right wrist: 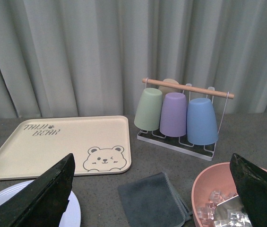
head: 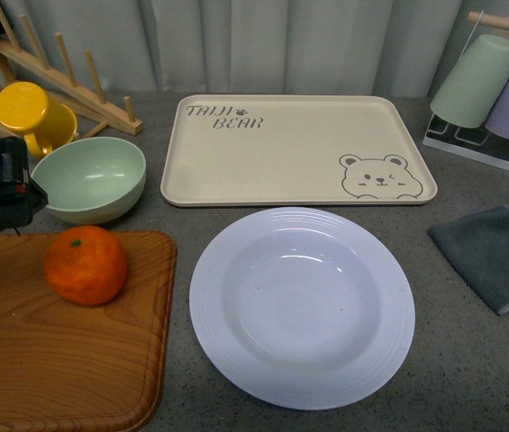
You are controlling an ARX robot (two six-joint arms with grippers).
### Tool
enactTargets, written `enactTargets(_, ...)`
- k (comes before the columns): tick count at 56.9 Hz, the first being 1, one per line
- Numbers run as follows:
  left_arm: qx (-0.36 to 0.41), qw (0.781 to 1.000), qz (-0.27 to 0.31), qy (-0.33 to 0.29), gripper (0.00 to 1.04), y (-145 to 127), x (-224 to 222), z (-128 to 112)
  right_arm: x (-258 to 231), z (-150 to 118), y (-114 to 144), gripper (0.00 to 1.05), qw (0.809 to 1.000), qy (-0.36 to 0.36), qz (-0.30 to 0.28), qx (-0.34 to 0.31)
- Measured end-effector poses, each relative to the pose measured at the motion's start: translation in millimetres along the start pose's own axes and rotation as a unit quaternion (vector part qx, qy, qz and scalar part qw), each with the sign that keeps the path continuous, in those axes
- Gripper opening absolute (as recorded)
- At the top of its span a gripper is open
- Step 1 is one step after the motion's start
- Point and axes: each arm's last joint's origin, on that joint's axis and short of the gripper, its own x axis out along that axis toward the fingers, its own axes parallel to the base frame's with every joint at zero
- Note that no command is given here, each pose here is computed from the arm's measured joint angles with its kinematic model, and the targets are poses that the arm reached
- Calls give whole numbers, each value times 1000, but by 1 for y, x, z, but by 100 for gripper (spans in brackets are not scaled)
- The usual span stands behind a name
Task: Place orange and plate with both arms
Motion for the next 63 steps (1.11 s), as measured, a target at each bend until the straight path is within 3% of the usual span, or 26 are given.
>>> enactTargets(21, 45, 998, -23, 38, 98, -31, 12, -7, 0, 0, 0, 96, 1000, 0, 0, 0)
enactTargets(56, 51, 995, -14, 84, 98, -35, 46, -18, 0, 0, 0, 96, 1000, 0, 0, 0)
enactTargets(63, 50, 995, -11, 86, 75, -35, 49, -19, 0, 0, 0, 96, 1000, 0, 0, 0)
